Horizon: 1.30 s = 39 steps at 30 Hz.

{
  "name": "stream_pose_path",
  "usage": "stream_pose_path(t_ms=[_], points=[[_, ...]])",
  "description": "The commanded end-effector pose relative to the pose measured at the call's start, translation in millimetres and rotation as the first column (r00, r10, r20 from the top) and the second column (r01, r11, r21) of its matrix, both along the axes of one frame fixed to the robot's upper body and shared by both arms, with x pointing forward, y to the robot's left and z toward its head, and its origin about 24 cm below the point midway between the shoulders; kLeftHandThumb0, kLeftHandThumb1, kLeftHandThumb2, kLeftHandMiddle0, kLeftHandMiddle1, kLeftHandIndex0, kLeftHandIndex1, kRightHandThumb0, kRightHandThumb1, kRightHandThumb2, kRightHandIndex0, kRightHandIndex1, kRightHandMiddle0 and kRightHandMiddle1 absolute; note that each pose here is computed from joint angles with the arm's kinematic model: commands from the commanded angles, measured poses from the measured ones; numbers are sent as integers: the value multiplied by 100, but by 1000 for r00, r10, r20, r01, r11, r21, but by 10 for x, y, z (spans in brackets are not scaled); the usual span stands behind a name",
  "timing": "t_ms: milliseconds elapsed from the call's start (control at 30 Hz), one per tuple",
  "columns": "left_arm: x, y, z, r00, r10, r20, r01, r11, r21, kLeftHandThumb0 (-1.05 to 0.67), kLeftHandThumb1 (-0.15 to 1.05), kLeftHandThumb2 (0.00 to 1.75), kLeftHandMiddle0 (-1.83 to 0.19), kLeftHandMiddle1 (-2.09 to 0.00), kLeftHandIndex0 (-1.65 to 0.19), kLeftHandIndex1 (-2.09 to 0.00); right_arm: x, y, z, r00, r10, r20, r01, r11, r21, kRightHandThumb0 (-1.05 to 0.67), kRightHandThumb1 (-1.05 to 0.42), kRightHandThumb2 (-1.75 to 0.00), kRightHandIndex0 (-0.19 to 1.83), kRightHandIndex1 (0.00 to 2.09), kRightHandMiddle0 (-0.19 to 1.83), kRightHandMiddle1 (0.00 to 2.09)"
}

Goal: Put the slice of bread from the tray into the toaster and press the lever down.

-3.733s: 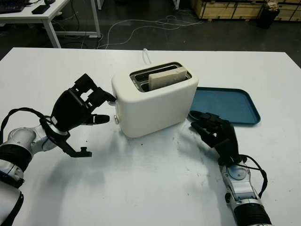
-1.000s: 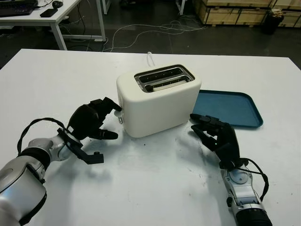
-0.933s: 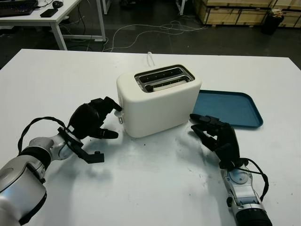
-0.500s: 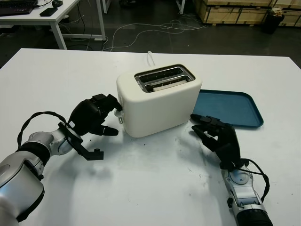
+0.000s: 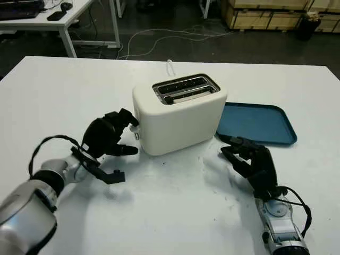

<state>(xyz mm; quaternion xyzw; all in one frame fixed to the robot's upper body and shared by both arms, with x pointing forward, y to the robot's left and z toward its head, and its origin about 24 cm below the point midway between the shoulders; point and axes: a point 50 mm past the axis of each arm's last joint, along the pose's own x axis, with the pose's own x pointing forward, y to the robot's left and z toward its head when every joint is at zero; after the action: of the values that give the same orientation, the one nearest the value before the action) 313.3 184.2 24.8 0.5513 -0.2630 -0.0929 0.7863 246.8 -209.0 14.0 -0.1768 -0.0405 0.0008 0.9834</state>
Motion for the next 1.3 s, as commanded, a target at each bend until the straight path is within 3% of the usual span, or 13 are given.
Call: stream_pose_path(t_ms=[0, 167, 333, 433, 633, 733, 867, 1067, 1267], points=[[-550, -697, -907, 824, -178, -539, 374, 884, 280, -103, 92, 17, -86, -151, -95, -109, 29, -80, 42, 1000, -5, -22, 3, 998, -61, -71, -92, -22, 67, 80, 95, 1], [-478, -659, -858, 819, -157, -552, 358, 892, 277, -104, 92, 17, -80, -150, -94, -114, 71, -45, 53, 1000, 9, -17, -10, 998, -55, -72, -92, -22, 67, 82, 94, 0], [-431, -622, -811, 829, -158, -536, 352, 892, 282, -104, 92, 20, -84, -151, -92, -114, 103, -21, 53, 1000, 12, -16, -12, 999, -41, -72, -92, -21, 66, 82, 94, 0], [-389, -595, -759, 846, -166, -507, 347, 893, 286, -103, 92, 26, -79, -161, -85, -123, 127, -7, 58, 1000, 12, -15, -12, 999, -41, -72, -92, -21, 67, 81, 95, 0], [-300, -541, -597, 892, -180, -414, 271, 947, 172, -101, 92, 25, -77, -172, -75, -137, 170, 23, 70, 1000, 22, -5, -22, 999, -29, -74, -92, -21, 68, 83, 94, 0], [-235, -504, -433, 917, -182, -355, 179, 983, -41, -103, 92, 19, -81, -163, -79, -127, 191, 21, 90, 1000, 28, 8, -28, 999, -38, -74, -92, -23, 67, 84, 94, 0], [-130, -410, -196, 941, -175, -288, 87, 952, -295, -103, 92, 12, -93, -133, -92, -97, 219, 9, 121, 1000, 20, 22, -19, 1000, -24, -73, -92, -23, 66, 85, 94, 0], [-5, -227, 137, 963, -195, -187, 95, 892, -442, -100, 92, 13, -93, -119, -95, -82, 283, 4, 211, 998, 25, 66, -22, 999, -48, -73, -92, -25, 63, 86, 92, 0], [93, -54, 367, 972, -183, -147, 113, 914, -390, -98, 92, 15, -90, -125, -93, -83, 376, -59, 431, 985, 69, 159, -56, 995, -83, -68, -92, -24, 58, 94, 91, 0]])
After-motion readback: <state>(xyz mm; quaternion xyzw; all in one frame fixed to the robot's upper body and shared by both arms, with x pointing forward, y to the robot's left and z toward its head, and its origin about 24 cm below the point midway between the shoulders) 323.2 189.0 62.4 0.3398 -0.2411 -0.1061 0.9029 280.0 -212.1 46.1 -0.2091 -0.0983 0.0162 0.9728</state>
